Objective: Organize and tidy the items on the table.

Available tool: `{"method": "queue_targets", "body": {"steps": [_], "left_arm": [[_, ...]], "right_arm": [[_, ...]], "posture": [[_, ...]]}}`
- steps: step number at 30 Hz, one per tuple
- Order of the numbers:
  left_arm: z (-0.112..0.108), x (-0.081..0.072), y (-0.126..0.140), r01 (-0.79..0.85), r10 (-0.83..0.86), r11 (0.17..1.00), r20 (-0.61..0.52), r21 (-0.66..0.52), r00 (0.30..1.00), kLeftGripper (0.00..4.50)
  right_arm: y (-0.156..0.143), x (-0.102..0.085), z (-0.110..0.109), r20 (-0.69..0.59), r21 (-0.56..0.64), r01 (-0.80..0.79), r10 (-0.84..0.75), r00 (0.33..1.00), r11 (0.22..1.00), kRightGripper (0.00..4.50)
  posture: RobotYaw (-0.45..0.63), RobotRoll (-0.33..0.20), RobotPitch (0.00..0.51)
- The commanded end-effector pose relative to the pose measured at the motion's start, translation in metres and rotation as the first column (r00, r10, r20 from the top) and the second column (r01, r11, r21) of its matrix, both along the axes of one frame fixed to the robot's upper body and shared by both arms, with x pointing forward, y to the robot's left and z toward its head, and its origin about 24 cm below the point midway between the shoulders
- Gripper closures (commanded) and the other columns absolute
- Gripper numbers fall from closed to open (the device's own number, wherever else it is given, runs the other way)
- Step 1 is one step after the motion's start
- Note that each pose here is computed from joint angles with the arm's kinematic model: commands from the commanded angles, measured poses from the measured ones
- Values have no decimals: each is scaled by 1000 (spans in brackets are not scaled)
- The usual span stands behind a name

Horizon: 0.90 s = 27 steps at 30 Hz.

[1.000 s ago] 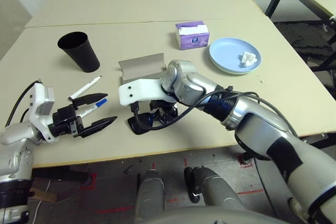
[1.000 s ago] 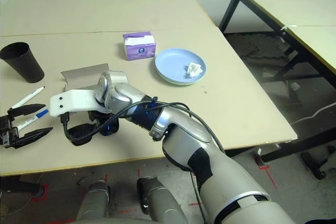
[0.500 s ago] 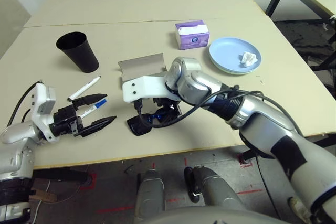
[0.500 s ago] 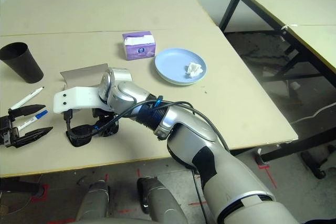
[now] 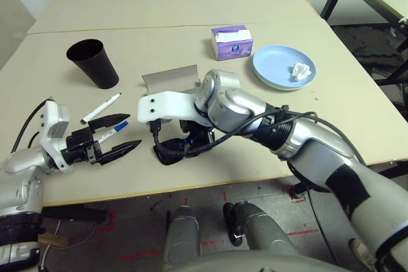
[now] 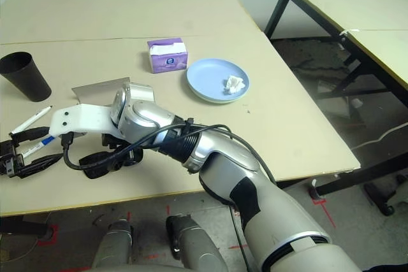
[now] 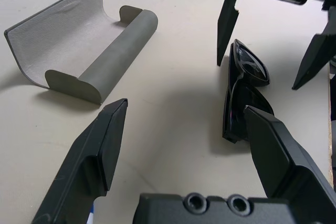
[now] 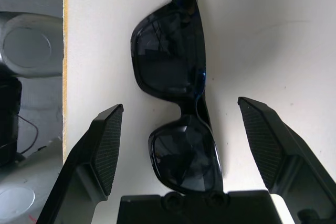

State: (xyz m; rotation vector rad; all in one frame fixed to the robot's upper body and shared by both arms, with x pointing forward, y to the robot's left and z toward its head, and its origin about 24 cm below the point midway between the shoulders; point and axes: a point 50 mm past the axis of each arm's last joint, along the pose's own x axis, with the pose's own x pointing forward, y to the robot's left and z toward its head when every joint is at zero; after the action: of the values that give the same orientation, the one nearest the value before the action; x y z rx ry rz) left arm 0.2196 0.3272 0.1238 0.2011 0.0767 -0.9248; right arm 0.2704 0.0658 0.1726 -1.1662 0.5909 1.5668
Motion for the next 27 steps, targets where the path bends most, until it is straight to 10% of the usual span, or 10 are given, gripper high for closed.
{"method": "queue_targets", "body": {"steps": [1,13,27], "left_arm": [[-5,-2,-2,11,-11,1000,-19,9,1000,0],[-6,-1,-2,13,-13,1000,-22,5,1000,0],[-6,0,-4,11,-11,1000,-17,-7,1000,0]], "right_arm": [[0,1,-7,12,-17,-3,3,1000,1000,31],[-5,6,-12,23,-41,12,-11,1000,999,31],[-9,8,-16,9,-57,24,-23,1000,998,4385]], "posture": [[11,0,166],[10,0,165],[11,0,165]]}}
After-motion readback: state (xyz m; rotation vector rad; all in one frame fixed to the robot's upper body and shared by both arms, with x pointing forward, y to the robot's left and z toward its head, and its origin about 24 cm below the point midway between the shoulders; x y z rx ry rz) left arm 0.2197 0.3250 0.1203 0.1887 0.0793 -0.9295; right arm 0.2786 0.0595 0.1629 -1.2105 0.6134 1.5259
